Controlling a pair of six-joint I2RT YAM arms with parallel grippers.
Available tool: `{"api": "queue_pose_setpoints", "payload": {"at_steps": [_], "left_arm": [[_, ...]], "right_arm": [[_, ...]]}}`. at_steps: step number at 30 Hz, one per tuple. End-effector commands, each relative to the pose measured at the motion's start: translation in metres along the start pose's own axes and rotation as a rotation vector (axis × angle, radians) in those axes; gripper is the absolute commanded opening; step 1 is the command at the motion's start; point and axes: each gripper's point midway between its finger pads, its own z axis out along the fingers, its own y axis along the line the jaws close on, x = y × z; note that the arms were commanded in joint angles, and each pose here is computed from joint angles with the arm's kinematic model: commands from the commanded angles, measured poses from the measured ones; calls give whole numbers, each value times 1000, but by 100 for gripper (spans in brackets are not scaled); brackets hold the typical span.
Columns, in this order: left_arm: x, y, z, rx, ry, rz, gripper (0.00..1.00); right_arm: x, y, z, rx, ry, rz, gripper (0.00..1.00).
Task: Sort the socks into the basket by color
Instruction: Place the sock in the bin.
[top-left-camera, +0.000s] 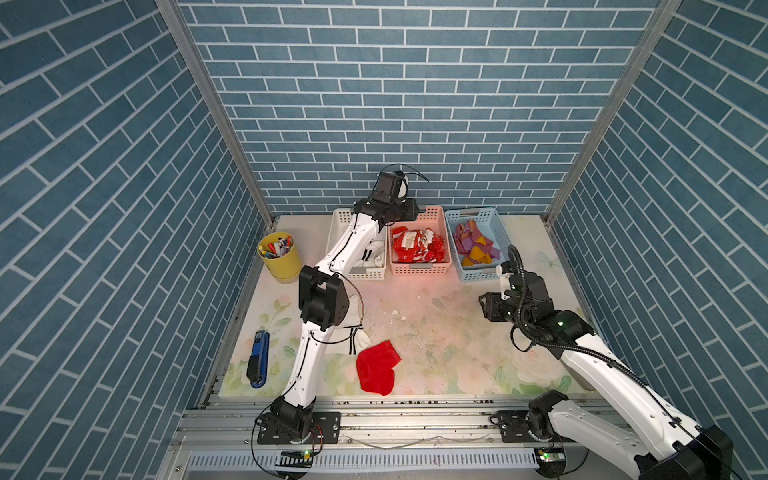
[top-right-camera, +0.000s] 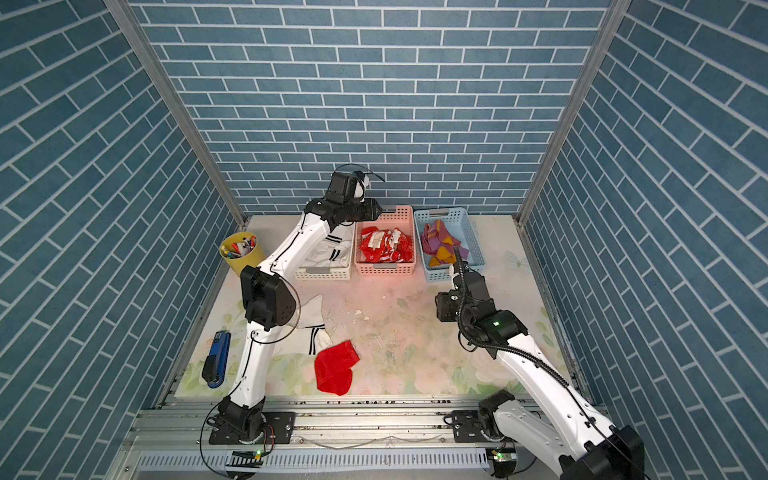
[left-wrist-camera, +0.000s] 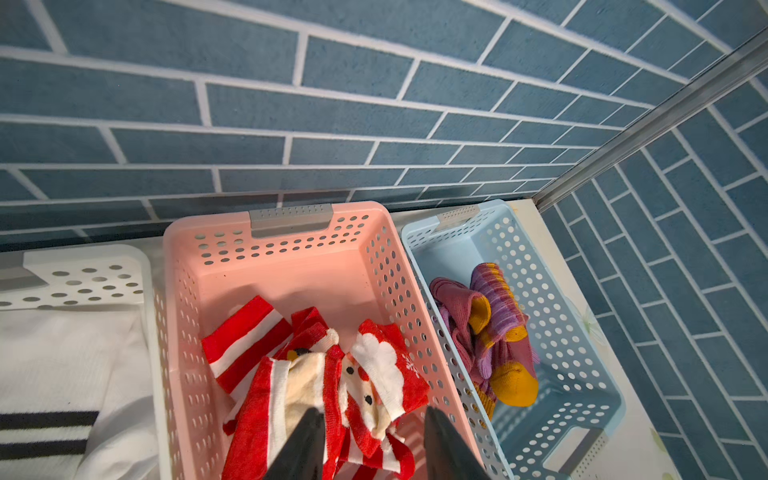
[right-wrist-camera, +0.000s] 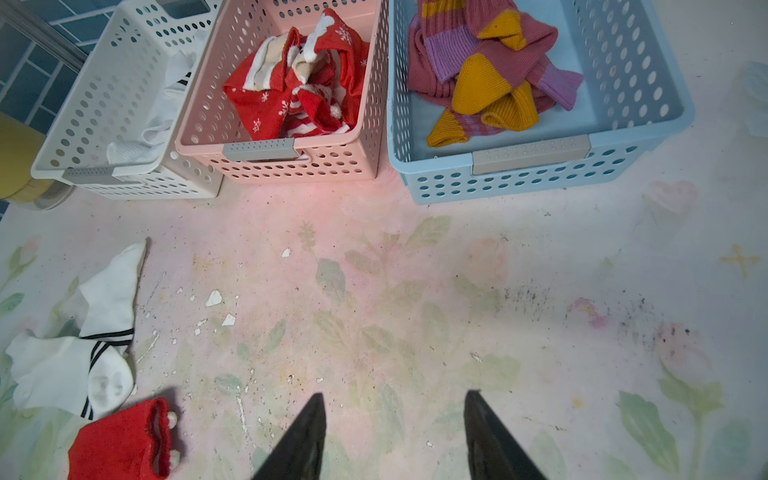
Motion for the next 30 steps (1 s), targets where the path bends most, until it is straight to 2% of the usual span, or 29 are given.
{"api": "queue_pose_setpoints", "payload": {"at_steps": [1,6,13,22,30], "left_arm": [[-5,1,-9,-10,-8,18,45],[9,12,-28,-82,43,25,46],[51,32,-86,-188,91,44,49],[135,58,-149,-249,121,-27,49],[188,79,-202,-325,140,-72,49]], "right_arm": [[3,0,4,-4,5,35,54],[5,9,8,-51,16,35,54],[14,39,31,-209,63,27,54],[36,96,47,-355,134,-92,55],[70,143,66,-459,243,-143,54]]}}
